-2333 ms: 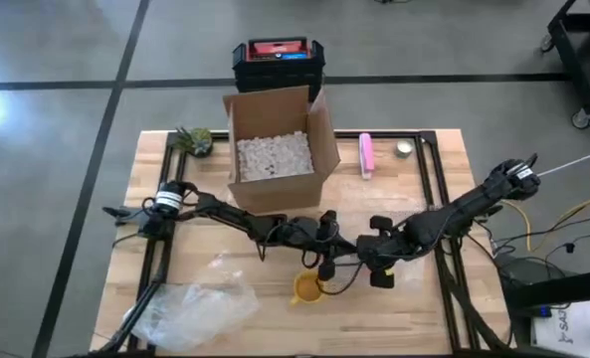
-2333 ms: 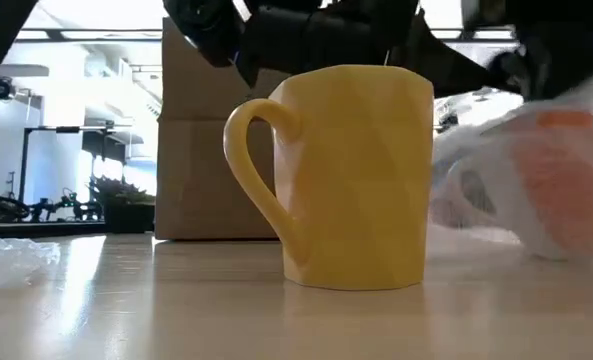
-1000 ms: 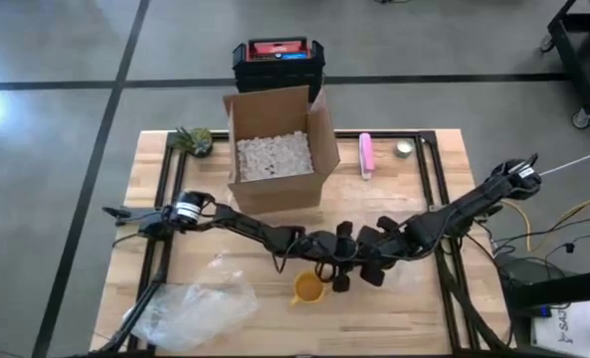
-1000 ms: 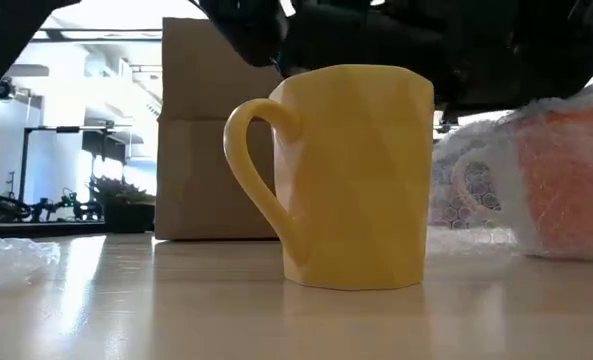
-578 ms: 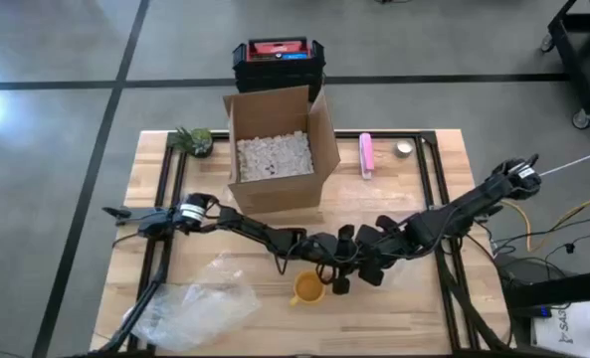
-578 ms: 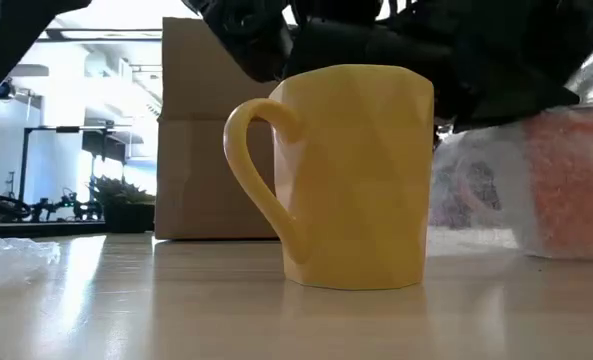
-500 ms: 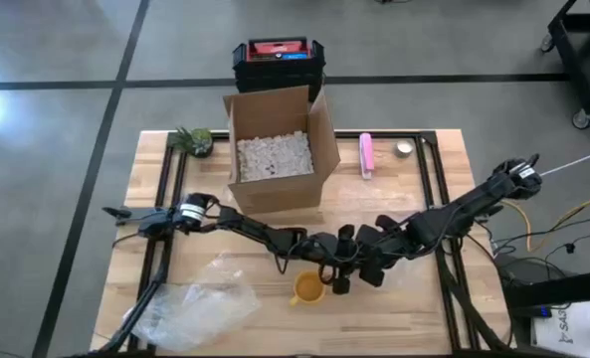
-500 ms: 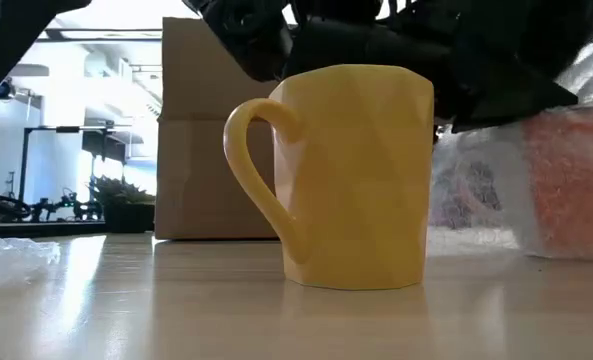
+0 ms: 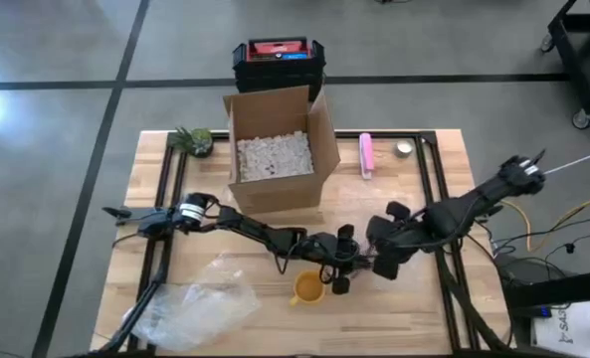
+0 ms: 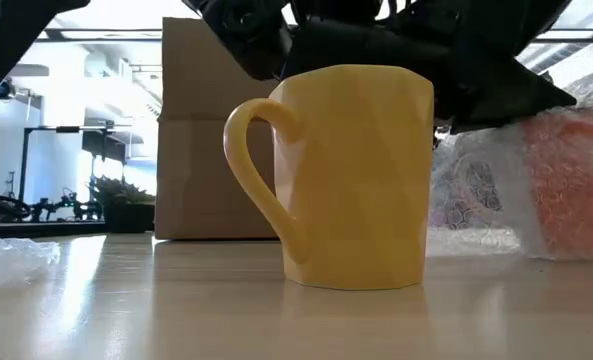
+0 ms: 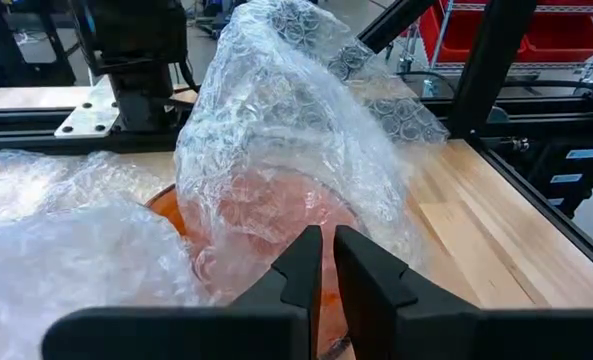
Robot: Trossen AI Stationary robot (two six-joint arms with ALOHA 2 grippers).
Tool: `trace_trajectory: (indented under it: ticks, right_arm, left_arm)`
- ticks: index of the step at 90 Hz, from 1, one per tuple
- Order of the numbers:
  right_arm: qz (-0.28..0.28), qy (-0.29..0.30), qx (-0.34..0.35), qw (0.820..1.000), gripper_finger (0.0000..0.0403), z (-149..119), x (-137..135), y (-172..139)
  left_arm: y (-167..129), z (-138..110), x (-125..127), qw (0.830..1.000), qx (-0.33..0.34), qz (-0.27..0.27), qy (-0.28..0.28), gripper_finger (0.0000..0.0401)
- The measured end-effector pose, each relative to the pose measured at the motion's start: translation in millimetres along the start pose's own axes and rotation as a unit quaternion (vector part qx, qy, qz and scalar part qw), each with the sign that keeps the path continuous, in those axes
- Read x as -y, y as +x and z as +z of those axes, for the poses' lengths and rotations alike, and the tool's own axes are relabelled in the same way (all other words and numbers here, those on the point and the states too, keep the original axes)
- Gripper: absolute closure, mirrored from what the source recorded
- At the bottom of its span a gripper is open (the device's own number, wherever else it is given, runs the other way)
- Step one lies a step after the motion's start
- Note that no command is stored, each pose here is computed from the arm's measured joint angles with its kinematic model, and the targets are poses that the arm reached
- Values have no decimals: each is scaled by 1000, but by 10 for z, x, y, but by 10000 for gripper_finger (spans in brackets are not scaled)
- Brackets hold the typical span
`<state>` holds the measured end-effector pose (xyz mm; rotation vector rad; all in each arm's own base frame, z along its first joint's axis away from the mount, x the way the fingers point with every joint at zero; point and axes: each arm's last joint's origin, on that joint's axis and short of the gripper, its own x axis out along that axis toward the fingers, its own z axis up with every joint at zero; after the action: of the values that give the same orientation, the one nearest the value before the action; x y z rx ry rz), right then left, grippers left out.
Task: Wrap mug
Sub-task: Wrap the orange mug in the right transparent bubble wrap
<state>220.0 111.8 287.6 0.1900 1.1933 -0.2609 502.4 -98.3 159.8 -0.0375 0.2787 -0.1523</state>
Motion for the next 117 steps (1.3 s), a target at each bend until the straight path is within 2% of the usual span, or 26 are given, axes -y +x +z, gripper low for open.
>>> trace_trajectory:
  ticks: [18, 29, 43, 55, 71, 87, 98, 104, 110, 117]
  right_arm:
    - [16, -11, -84, 996, 403, -230, -66, 457]
    - [9, -26, -94, 995, 403, -293, -64, 723]
    - [-14, -30, -103, 994, 403, -300, 7, 913]
    - [-9, -40, -95, 995, 403, -287, 2, 968]
    - [-5, -40, -91, 995, 403, -270, -8, 965]
    - [-4, -47, -88, 995, 403, -263, -12, 965]
    - [-3, -56, -85, 995, 403, -259, -15, 965]
    - [-2, -60, -85, 995, 403, -259, -15, 966]
    - [-2, -63, -84, 994, 403, -258, -16, 966]
    - [-4, -65, -83, 994, 403, -259, -15, 967]
  left_arm:
    - [-1, 0, -2, 1000, 0, 0, 0, 382]
    - [-1, 3, -8, 1000, 2, 2, 0, 382]
    - [-8, 19, -8, 1000, 3, 3, 0, 382]
    - [-46, 76, -5, 1000, 0, 3, 0, 382]
    - [-221, 299, 16, 1000, -25, 7, 12, 382]
    - [-447, 548, -8, 995, -54, 75, 27, 382]
    - [-466, 513, -66, 987, -75, 136, 44, 382]
    - [-408, 448, -112, 986, -71, 147, 40, 382]
    - [-317, 352, -132, 989, -60, 131, 32, 382]
    - [-213, 263, -118, 996, -34, 79, 33, 382]
